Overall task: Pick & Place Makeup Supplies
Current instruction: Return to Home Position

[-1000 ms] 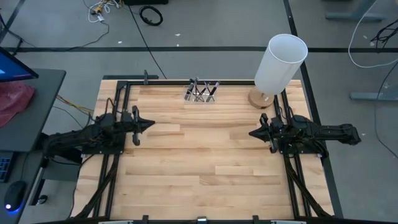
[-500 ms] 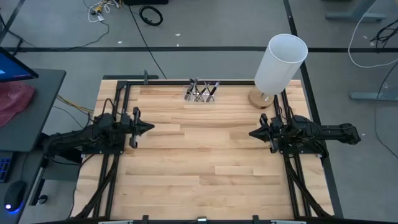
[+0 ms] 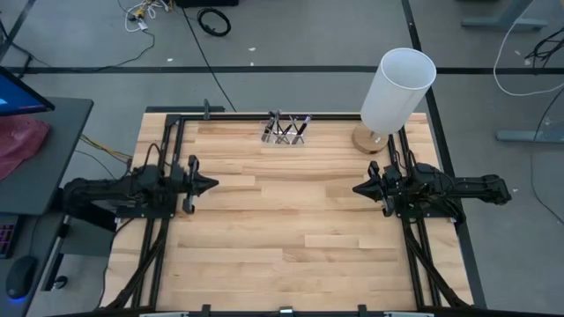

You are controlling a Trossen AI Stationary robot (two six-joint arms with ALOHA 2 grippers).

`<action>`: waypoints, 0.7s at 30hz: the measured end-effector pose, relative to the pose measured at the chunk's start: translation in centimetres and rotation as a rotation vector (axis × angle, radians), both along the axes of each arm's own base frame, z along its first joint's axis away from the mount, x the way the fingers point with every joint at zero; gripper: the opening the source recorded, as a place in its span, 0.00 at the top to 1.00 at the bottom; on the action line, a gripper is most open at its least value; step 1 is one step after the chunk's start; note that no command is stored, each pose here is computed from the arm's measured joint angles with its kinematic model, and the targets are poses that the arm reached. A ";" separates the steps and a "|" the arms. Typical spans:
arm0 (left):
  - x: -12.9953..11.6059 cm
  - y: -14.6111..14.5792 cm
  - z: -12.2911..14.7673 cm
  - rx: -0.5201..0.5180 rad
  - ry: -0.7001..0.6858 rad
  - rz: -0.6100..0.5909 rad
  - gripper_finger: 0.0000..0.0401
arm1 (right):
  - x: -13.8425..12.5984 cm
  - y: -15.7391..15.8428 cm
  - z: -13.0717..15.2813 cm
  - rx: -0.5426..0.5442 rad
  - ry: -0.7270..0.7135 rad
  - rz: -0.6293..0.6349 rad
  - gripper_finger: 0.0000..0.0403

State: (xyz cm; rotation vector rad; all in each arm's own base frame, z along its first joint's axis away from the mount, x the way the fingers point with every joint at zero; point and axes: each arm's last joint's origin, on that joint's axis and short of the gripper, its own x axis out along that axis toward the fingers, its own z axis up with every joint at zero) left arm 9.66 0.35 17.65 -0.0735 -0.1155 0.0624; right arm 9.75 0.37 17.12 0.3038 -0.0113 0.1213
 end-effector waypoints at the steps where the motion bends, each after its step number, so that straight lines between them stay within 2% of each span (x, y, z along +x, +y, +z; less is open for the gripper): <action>1: 0.0 -0.2 0.0 0.012 0.001 -0.004 0.99 | 0.0 0.0 0.0 0.000 0.000 0.000 0.95; 5: 0.0 -0.4 0.0 0.055 0.008 0.015 0.99 | 0.0 0.0 0.0 0.000 0.000 0.000 0.95; 14: 0.2 -0.3 -0.7 0.070 0.089 0.056 0.97 | 0.0 0.0 0.0 0.000 0.000 0.000 0.95; 21: 0.2 -0.3 -0.7 0.071 0.083 0.052 0.96 | 0.0 0.0 0.0 0.000 0.000 0.000 0.95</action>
